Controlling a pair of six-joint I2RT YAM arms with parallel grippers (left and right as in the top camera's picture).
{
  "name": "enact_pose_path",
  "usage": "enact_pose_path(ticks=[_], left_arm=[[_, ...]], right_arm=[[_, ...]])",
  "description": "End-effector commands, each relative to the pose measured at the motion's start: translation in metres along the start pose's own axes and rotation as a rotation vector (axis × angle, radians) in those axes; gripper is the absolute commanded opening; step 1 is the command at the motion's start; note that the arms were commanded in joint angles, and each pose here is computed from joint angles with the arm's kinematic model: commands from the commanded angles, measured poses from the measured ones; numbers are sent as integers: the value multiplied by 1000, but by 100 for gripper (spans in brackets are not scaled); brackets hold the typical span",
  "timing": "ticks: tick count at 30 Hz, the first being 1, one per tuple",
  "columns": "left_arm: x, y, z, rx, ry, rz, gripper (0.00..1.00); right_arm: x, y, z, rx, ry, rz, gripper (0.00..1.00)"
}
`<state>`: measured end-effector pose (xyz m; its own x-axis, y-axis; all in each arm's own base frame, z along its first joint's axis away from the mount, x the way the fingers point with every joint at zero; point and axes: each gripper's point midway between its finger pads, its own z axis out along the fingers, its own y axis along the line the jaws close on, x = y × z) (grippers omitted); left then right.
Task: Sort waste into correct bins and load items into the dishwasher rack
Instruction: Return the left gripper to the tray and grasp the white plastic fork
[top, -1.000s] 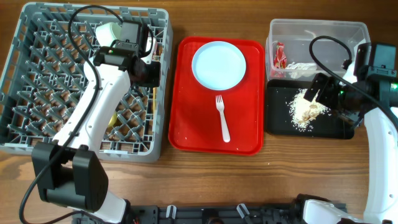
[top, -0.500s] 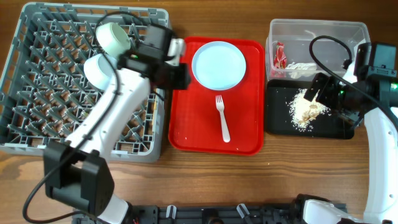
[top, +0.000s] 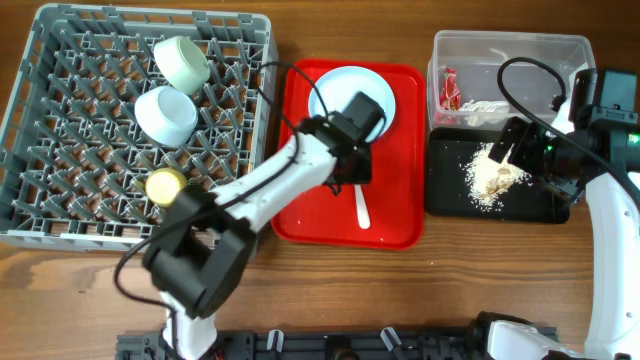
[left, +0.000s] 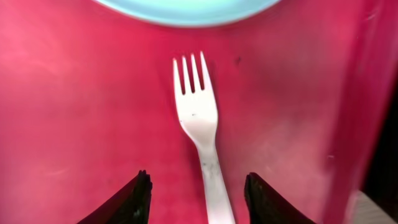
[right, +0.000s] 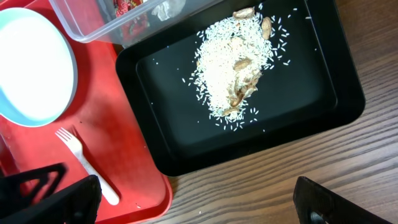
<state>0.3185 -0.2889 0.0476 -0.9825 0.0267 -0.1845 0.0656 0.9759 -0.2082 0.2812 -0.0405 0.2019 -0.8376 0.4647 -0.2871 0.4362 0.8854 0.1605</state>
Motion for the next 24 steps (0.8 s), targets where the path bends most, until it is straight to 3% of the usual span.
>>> enact_pose_path(ticks=[1,9,14,21,24], left_arm=[[5,3,25,-55,3,-15,50],[19,5,51,-89,49,3,46],[24,9,57,-107,71,5,29],[26,10,56,-112,77,5,23],[26,10,56,-108,79,5,14]], right_arm=[[-5,-1,-7,3,-26,-17,100],[-5,-1,-7,3,-27,-18,100],[-5,-1,-7,3,-27,-17,100],[-5,-1,-7,3,-27,-17,100],[-5,-1,-7,3,-27,-17,100]])
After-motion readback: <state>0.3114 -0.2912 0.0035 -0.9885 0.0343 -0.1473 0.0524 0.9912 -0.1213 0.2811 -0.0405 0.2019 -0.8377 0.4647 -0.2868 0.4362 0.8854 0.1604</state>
